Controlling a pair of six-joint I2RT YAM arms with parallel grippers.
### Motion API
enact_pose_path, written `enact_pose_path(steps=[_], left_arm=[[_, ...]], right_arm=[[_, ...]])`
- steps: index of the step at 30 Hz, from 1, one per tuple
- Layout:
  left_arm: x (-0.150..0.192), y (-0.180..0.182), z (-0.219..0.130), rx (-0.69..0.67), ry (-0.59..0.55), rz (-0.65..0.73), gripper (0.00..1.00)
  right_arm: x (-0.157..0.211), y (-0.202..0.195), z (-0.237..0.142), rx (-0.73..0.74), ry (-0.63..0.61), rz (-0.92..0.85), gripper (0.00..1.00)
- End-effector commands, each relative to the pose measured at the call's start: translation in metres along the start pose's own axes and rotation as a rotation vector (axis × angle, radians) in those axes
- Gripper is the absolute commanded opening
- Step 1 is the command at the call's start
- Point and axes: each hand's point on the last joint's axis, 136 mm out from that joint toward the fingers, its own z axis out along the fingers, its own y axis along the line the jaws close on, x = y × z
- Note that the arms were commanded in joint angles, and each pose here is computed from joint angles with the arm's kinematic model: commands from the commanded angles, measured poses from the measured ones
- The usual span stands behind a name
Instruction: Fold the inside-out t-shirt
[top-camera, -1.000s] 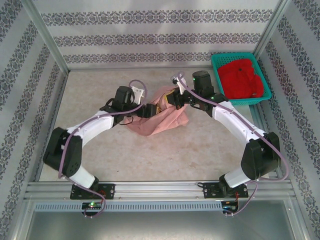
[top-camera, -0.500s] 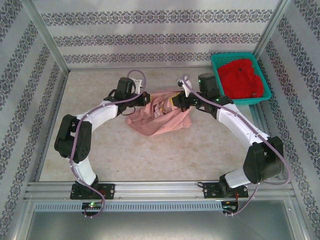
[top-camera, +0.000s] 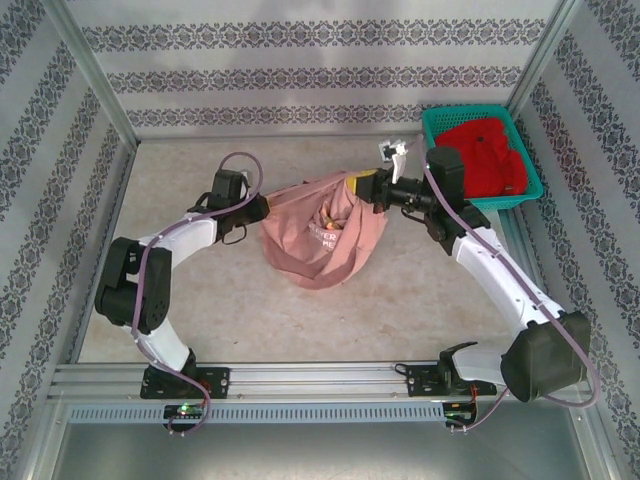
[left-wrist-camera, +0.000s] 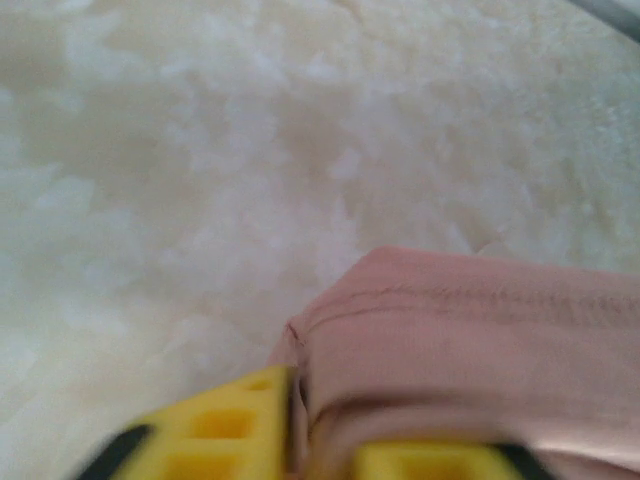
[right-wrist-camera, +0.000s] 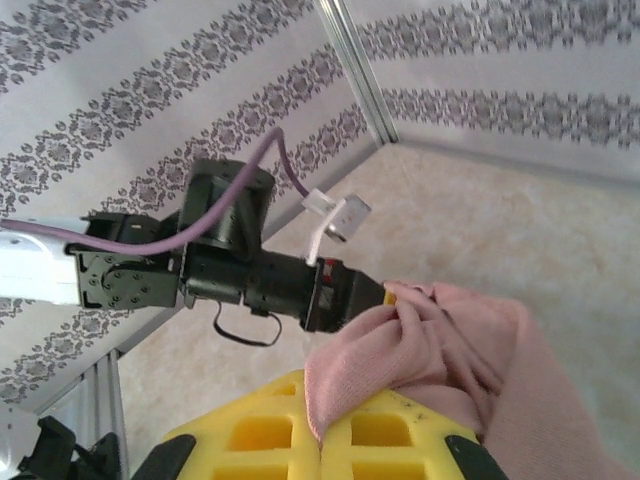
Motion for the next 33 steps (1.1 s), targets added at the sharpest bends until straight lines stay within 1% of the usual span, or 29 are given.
enact_pose_path(steps=[1, 4, 6, 9, 11, 14, 16, 18, 23, 25, 29, 31, 32, 33], left_arm=[[0.011, 0.009, -0.024, -0.038, 0.008, -0.013, 0.49], [0.019, -0.025, -0.06, 0.035, -0.031, 0.056, 0.68], [0.029, -0.051, -0.083, 0.086, -0.037, 0.118, 0.76], [0.045, -0.095, -0.107, 0.243, -0.034, 0.178, 0.79], [0.055, -0.125, -0.118, 0.356, -0.012, 0.218, 0.77], [0.07, -0.166, -0.131, 0.513, 0.023, 0.275, 0.67], [0.077, -0.186, -0.13, 0.578, 0.055, 0.306, 0.61], [0.079, -0.198, -0.121, 0.594, 0.087, 0.328, 0.57], [0.071, -0.217, -0.101, 0.621, 0.1, 0.354, 0.55], [0.071, -0.217, -0.089, 0.603, 0.118, 0.362, 0.49], [0.071, -0.205, -0.065, 0.51, 0.137, 0.379, 0.28], [0.067, -0.2, -0.061, 0.487, 0.126, 0.383, 0.13], [0.061, -0.2, -0.063, 0.496, 0.115, 0.374, 0.05], [0.055, -0.199, -0.066, 0.511, 0.1, 0.363, 0.0]], right_arm=[[-0.013, 0.003, -0.003, -0.007, -0.063, -0.024, 0.0], [0.0, -0.002, 0.001, 0.009, -0.038, -0.01, 0.0], [0.004, -0.004, 0.003, 0.012, -0.03, -0.006, 0.0], [0.009, -0.005, 0.006, 0.013, -0.013, -0.007, 0.0], [0.011, -0.006, 0.008, 0.017, -0.005, -0.007, 0.0], [0.011, -0.008, 0.008, 0.026, -0.004, -0.011, 0.0], [0.011, -0.008, 0.008, 0.026, -0.002, -0.007, 0.0], [0.011, -0.007, 0.008, 0.024, -0.003, -0.013, 0.0], [0.012, -0.007, 0.009, 0.024, 0.002, -0.013, 0.0], [0.013, -0.006, 0.008, 0.024, 0.002, -0.013, 0.0], [0.001, 0.0, 0.002, 0.027, -0.016, -0.035, 0.0], [-0.015, 0.005, -0.007, 0.023, -0.049, -0.048, 0.0], [-0.026, 0.008, -0.014, 0.02, -0.075, -0.049, 0.0], [-0.04, 0.012, -0.023, 0.012, -0.105, -0.048, 0.0]])
